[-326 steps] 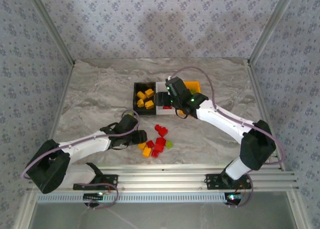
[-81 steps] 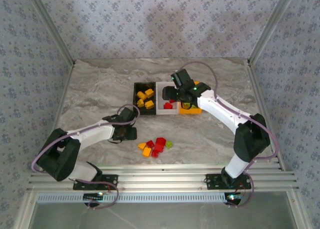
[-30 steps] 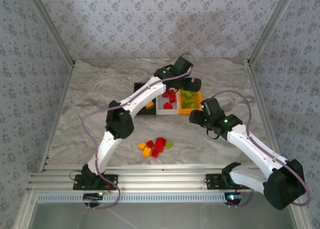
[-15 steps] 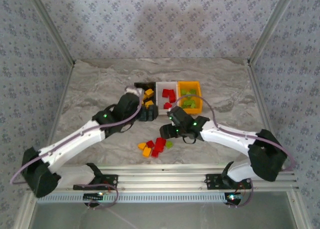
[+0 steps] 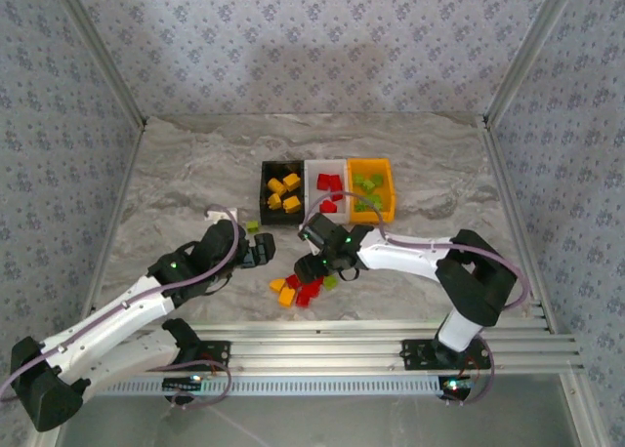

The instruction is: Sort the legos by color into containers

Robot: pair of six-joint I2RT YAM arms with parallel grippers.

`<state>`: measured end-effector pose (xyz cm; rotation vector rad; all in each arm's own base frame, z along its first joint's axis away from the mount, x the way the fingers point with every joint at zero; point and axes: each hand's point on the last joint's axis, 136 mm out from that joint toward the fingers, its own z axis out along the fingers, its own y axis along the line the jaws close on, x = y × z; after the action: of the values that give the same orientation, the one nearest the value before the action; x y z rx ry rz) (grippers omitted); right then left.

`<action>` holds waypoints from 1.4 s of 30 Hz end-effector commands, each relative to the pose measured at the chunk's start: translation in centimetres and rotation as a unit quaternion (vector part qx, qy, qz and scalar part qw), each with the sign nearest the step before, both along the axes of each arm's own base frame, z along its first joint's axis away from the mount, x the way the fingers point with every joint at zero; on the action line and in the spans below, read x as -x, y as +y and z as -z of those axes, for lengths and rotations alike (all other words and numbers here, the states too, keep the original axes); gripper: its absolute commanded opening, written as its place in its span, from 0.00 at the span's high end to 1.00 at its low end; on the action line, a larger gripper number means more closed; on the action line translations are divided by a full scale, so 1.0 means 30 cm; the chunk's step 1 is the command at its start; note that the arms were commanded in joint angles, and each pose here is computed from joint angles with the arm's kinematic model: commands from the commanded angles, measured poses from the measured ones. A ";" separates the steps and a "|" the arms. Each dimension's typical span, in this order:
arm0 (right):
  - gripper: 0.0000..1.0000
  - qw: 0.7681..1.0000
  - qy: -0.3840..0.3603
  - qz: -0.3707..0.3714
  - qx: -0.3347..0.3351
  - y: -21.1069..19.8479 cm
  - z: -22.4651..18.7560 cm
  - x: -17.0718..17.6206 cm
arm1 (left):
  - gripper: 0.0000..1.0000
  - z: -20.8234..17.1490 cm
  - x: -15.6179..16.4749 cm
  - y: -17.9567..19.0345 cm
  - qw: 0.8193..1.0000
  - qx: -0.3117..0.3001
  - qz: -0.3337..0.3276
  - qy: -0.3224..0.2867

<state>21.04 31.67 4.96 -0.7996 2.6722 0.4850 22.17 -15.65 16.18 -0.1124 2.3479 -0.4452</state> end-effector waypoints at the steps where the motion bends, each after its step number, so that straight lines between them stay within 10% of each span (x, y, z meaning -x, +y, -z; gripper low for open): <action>1: 0.30 0.999 0.019 -0.031 0.022 0.000 0.021 0.032 | 0.00 0.003 -0.004 0.031 1.000 -0.007 -0.019 -0.001; 11: 0.61 0.999 0.022 -0.024 0.023 -0.034 0.017 0.055 | 0.01 0.021 -0.008 0.048 1.000 -0.004 -0.026 0.008; 25: 0.70 0.992 -0.068 0.099 -0.050 -0.123 -0.288 -0.177 | 0.01 0.033 -0.006 0.043 1.000 -0.003 -0.017 0.005; 32: 0.56 0.980 -0.086 0.172 -0.046 -0.152 -0.352 -0.386 | 0.00 0.052 0.012 0.048 1.000 -0.001 -0.015 0.016; 37: 0.28 0.988 -0.029 0.149 -0.023 -0.101 -0.242 -0.257 | 0.00 0.067 0.033 0.062 1.000 0.000 -0.013 0.022; 42: 0.24 0.991 0.023 0.135 0.009 -0.059 -0.086 -0.085 | 0.01 0.086 0.039 0.078 0.999 0.002 -0.023 0.022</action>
<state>26.48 30.29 10.68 -0.4462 2.6520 0.4665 21.38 -13.87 14.20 -0.1544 2.3648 -0.4385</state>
